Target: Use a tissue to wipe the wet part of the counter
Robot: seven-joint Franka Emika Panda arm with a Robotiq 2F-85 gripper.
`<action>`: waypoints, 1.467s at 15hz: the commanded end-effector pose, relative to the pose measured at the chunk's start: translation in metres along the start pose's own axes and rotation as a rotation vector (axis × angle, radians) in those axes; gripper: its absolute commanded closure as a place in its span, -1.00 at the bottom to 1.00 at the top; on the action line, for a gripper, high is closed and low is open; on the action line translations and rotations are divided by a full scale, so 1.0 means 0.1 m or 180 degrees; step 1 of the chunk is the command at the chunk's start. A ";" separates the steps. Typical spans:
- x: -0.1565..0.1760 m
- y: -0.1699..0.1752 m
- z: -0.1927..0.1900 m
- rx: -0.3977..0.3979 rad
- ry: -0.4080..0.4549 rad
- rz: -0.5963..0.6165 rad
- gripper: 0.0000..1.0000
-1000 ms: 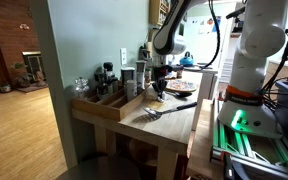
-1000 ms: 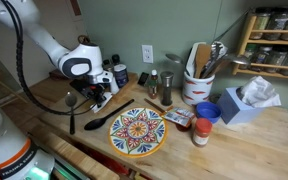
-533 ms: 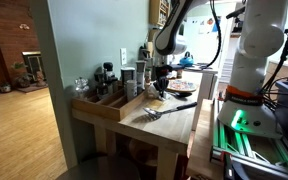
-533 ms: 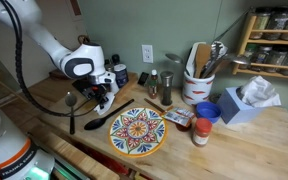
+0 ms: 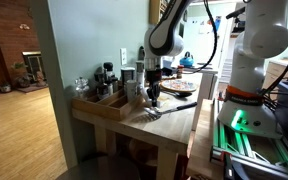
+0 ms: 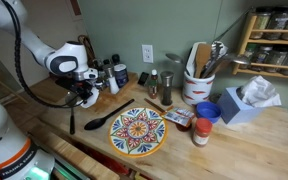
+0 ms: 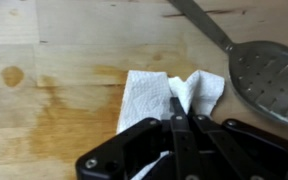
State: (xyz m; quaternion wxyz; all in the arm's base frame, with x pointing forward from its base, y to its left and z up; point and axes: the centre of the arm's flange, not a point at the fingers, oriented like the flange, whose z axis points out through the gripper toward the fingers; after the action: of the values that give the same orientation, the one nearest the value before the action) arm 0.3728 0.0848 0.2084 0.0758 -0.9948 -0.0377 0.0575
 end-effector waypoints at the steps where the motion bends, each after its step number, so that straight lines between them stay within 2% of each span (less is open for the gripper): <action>1: -0.06 -0.04 0.04 -0.0052 0.0127 0.0023 0.99; 6: 0.09 0.53 -0.09 -0.0171 0.0575 0.0660 0.99; 9: 0.09 0.90 -0.01 -0.0382 0.0529 0.0927 0.99; 15: -0.04 1.28 -0.03 -0.0547 0.0442 0.1327 0.99; 18: -0.08 1.30 -0.03 -0.0470 0.0303 0.1261 0.99; 20: -0.11 1.17 0.00 -0.0351 0.0123 0.1039 0.99; 22: -0.16 0.99 0.02 -0.0161 0.0103 0.0826 0.99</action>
State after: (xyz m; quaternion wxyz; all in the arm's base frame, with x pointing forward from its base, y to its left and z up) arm 0.3949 -0.0337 0.2100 0.0120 -0.9911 0.1325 -0.0013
